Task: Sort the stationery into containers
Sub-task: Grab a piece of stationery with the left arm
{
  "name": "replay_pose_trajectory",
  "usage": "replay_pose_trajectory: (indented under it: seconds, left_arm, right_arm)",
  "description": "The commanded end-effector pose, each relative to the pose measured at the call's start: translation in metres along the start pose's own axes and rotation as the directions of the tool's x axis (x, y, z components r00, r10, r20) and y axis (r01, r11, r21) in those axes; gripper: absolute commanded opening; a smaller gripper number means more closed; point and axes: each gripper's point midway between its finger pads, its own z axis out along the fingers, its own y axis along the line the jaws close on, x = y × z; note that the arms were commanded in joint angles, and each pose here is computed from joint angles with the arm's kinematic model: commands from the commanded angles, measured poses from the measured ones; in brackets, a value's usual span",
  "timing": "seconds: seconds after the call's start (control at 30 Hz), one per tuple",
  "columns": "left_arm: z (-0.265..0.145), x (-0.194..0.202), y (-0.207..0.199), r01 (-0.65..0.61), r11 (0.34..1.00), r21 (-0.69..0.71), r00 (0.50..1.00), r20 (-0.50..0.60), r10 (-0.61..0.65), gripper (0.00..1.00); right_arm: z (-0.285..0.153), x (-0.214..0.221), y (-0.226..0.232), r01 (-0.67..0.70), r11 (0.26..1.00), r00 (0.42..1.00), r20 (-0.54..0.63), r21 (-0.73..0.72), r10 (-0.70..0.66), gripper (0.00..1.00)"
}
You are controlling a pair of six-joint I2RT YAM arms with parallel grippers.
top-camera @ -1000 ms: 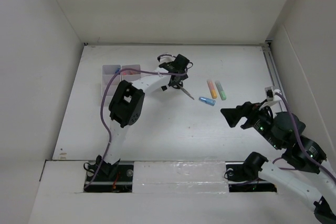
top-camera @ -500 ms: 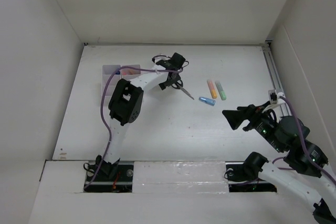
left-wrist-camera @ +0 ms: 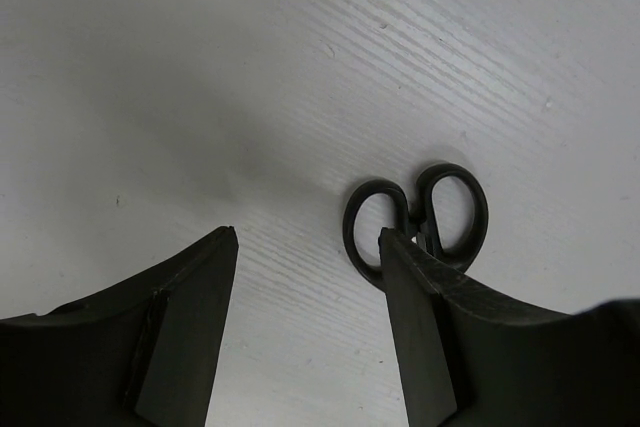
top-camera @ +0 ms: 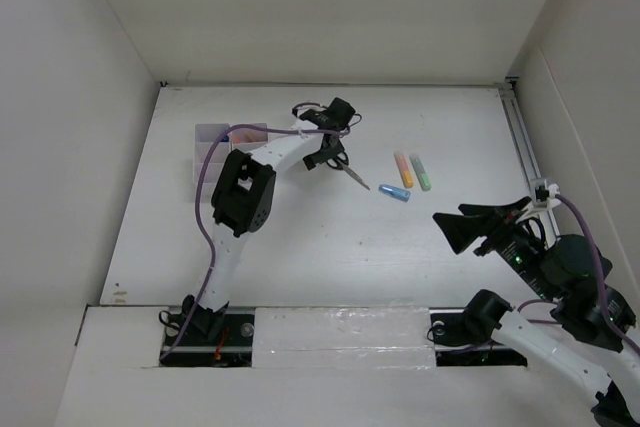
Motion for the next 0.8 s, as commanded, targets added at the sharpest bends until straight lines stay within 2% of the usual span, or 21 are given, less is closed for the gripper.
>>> replay_pose_trajectory:
  seconds: [0.0, 0.17, 0.6, 0.77]
  left_arm:
    - [-0.012, -0.01, -0.001, -0.024, 1.0, 0.002, 1.0, 0.002, 0.024, 0.54]
    - [-0.001, 0.004, -0.002, -0.028, 1.0, -0.006, 0.999, -0.046, 0.028, 0.43]
    - [0.032, 0.04, -0.005, -0.062, 0.997, -0.034, 0.993, -0.107, 0.058, 0.4]
    - [0.034, 0.042, -0.001, -0.078, 0.996, -0.041, 0.991, -0.113, 0.072, 0.26]
  right_arm:
    - [0.001, -0.008, 0.015, -0.006, 0.998, 1.0, 0.027, -0.068, 0.007, 0.96]
    - [-0.004, -0.012, 0.017, 0.002, 0.997, 0.999, 0.033, -0.082, 0.001, 0.96]
    - [-0.007, -0.012, 0.024, 0.01, 0.993, 1.0, 0.023, -0.118, -0.008, 0.96]
    - [-0.011, -0.013, 0.022, 0.009, 0.993, 0.999, 0.035, -0.115, -0.005, 0.96]
